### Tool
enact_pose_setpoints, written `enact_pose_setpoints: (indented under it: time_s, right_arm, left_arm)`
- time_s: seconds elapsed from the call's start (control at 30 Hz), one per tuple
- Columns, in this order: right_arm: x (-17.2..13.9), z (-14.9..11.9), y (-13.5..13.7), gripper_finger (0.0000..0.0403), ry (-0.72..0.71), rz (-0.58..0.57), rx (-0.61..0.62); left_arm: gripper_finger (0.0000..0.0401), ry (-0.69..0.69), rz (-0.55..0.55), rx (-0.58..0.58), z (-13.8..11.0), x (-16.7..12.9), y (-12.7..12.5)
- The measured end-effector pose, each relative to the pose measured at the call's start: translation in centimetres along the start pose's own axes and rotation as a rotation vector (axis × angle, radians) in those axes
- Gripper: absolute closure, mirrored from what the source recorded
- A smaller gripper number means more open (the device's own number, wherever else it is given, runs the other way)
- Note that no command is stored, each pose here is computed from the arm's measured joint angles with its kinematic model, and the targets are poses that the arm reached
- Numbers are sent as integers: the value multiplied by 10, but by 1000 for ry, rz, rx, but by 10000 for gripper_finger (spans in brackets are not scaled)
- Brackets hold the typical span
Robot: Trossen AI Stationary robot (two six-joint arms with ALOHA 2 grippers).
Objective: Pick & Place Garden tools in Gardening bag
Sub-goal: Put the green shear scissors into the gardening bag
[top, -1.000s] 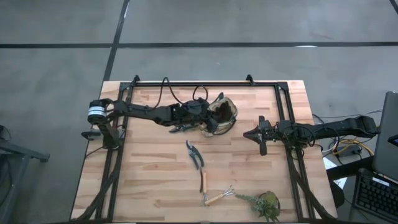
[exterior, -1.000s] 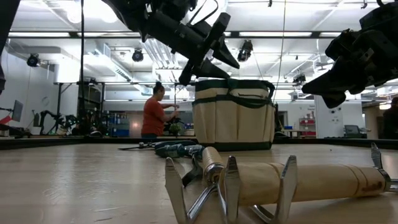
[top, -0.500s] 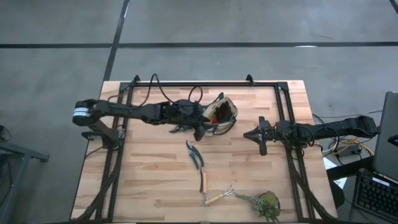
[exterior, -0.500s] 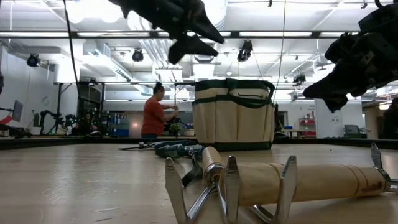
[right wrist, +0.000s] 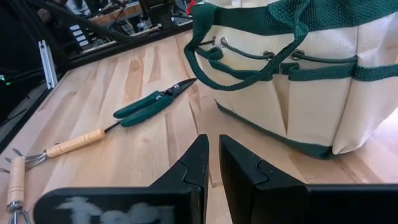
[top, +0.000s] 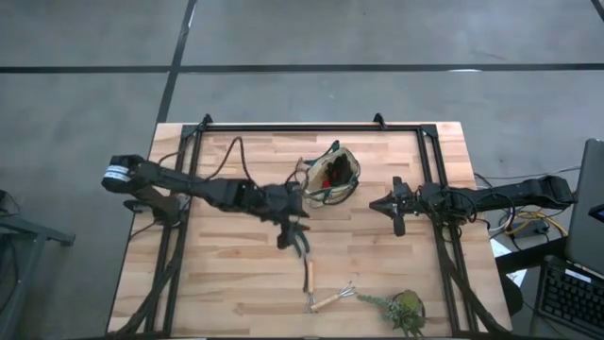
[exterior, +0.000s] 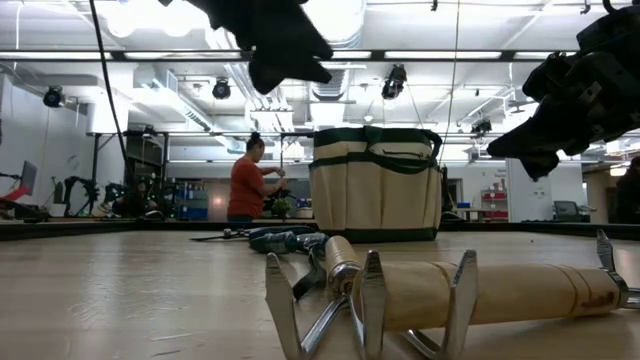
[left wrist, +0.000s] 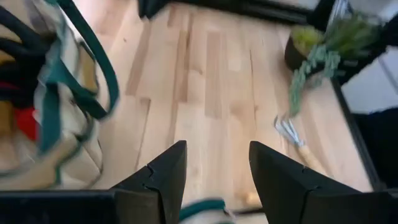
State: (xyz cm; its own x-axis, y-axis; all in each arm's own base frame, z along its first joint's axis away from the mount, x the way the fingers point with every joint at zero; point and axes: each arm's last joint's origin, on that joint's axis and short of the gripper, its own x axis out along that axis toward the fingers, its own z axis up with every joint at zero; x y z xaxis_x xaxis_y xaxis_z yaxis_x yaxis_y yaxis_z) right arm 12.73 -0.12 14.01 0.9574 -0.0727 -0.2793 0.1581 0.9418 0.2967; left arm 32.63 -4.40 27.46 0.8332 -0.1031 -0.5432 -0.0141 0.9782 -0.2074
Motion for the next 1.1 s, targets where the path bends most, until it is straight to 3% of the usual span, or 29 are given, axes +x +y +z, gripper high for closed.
enact_pose_setpoints:
  time_s: [0.13,0.23,0.43,0.6,0.7,0.87,1.1]
  right_arm:
    - [0,0,0,369,3,-1,-1]
    - [0,0,0,369,-3,2,-1]
    - [0,1,0,369,-11,4,1]
    - [0,0,0,369,-3,2,4]
    - [0,0,0,369,-4,2,4]
    - [0,1,0,369,-6,3,4]
    - [0,1,0,369,-15,-2,4]
  left_arm:
    - [224,20,5,6,-19,6,-14]
    - [224,-37,-29,-52,-32,11,-20]
    - [224,-85,-44,-96,-60,17,-15]
    - [227,-8,17,116,-88,21,-6]
    - [230,28,33,176,-100,22,-2]
    - [232,29,32,220,-103,22,-3]
    - [232,33,15,386,-104,21,-7]
